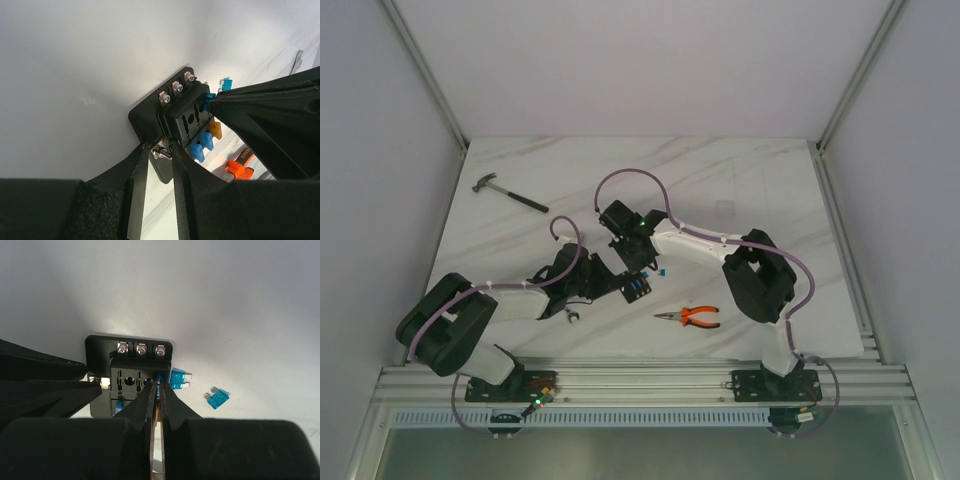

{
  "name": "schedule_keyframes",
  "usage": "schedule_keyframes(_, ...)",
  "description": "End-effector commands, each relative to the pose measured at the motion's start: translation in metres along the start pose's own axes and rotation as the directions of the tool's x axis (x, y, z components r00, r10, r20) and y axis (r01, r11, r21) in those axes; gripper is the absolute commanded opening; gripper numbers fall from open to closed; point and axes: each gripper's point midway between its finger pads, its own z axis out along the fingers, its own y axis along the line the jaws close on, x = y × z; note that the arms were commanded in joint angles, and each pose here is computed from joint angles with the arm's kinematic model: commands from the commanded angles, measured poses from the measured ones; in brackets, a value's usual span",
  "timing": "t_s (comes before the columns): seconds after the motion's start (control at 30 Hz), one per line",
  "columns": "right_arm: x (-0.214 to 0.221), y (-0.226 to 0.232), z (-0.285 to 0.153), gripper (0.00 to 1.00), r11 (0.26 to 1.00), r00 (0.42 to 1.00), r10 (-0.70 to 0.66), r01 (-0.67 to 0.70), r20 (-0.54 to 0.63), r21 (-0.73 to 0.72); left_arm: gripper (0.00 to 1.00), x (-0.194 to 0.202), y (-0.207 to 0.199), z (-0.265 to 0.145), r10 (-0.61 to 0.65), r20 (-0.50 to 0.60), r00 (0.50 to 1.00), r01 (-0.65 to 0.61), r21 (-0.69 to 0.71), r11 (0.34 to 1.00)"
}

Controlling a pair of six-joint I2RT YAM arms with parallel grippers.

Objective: Snap on the fuse box
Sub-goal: Install the fuse at the fuse box base.

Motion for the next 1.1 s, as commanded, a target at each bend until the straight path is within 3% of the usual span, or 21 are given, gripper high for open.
schedule_keyframes(0.0, 0.036, 0.014, 0.022, 0.0, 0.997, 0.99, -0.034, 0.025, -0.136, -0.068, 0.35, 0.01, 0.015, 0.001, 0.003, -0.04, 0.999, -0.006, -0.055, 0.998)
schedule_keyframes(0.27, -0.018, 0.019, -0.028, 0.17, 0.996, 0.999, 0.027, -0.023, 0.047, -0.09, 0.35, 0.01, 0.013, 0.002, 0.009, -0.043, 0.999, -0.011, -0.052, 0.999)
schedule_keyframes(0.47, -0.019, 0.009, -0.036, 0.26, 0.998, 0.997, 0.047, -0.044, 0.064, -0.052, 0.35, 0.009, 0.012, 0.002, 0.011, -0.042, 0.999, -0.013, -0.051, 0.999)
schedule_keyframes(1.07, 0.006, -0.001, -0.007, 0.18, 0.999, 0.998, 0.047, -0.047, -0.046, 0.0, 0.35, 0.01, 0.013, 0.003, 0.011, -0.045, 0.999, -0.013, -0.054, 0.998)
